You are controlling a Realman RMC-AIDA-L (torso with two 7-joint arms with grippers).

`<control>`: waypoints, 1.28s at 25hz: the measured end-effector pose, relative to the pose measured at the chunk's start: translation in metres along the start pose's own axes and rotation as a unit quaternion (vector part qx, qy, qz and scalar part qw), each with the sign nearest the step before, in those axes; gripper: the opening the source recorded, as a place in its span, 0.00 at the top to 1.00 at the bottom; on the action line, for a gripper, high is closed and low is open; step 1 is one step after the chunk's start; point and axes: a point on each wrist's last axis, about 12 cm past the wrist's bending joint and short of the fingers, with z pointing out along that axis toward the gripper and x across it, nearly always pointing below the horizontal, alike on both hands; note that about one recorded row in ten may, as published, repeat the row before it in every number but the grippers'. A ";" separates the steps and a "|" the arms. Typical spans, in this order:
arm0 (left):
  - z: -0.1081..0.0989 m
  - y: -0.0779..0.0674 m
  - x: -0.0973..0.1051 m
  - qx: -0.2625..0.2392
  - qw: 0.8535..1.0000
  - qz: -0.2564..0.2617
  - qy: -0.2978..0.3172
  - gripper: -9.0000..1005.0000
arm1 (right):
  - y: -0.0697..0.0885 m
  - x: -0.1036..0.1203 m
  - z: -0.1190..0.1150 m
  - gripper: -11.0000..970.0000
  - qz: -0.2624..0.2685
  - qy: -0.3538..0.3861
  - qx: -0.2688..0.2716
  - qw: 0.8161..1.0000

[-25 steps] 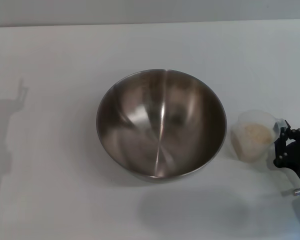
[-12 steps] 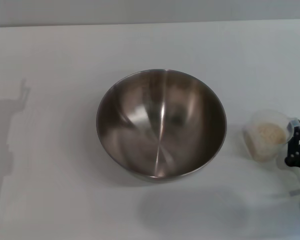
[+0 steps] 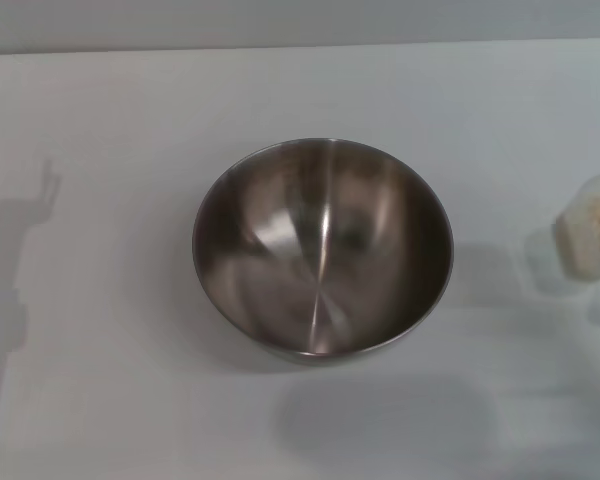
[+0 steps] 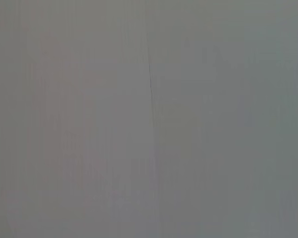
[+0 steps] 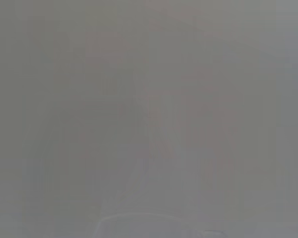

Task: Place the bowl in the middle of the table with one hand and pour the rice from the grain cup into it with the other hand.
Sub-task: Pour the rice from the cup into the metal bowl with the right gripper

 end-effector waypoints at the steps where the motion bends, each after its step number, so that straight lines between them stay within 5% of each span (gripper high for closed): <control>1: 0.000 0.000 0.000 0.000 1.000 0.000 0.000 0.21 | -0.001 -0.003 0.001 0.99 -0.001 -0.012 0.000 1.000; 11: 0.000 -0.001 0.000 0.003 1.000 0.001 0.000 0.21 | 0.010 -0.023 0.058 0.99 -0.058 -0.108 -0.035 0.992; 15: -0.001 0.000 0.000 0.000 1.000 0.000 0.001 0.21 | 0.026 -0.028 0.078 0.99 -0.097 -0.131 -0.065 0.985; 21: -0.003 0.001 0.001 -0.002 1.000 0.000 0.003 0.21 | 0.063 -0.033 0.080 0.99 -0.229 -0.161 -0.090 0.956; 23: -0.002 0.001 0.001 -0.003 1.000 0.000 0.002 0.21 | 0.086 -0.037 0.071 0.99 -0.356 -0.181 -0.079 0.913; 26: -0.001 0.001 0.001 -0.003 1.000 0.000 0.002 0.21 | 0.090 -0.039 0.069 0.99 -0.389 -0.185 -0.073 0.900; 27: -0.001 0.000 0.000 -0.002 1.000 0.000 0.001 0.21 | 0.099 -0.041 0.066 0.99 -0.442 -0.192 -0.064 0.874; 28: -0.001 0.000 0.000 -0.002 1.000 0.000 0.001 0.21 | 0.099 -0.041 0.066 0.99 -0.442 -0.192 -0.064 0.874; 31: 0.000 0.000 0.000 -0.001 1.000 0.000 0.001 0.21 | 0.107 -0.044 0.062 0.99 -0.510 -0.202 -0.052 0.835; 32: 0.000 0.000 0.000 -0.001 1.000 0.000 0.001 0.21 | 0.112 -0.046 0.060 0.99 -0.548 -0.210 -0.046 0.808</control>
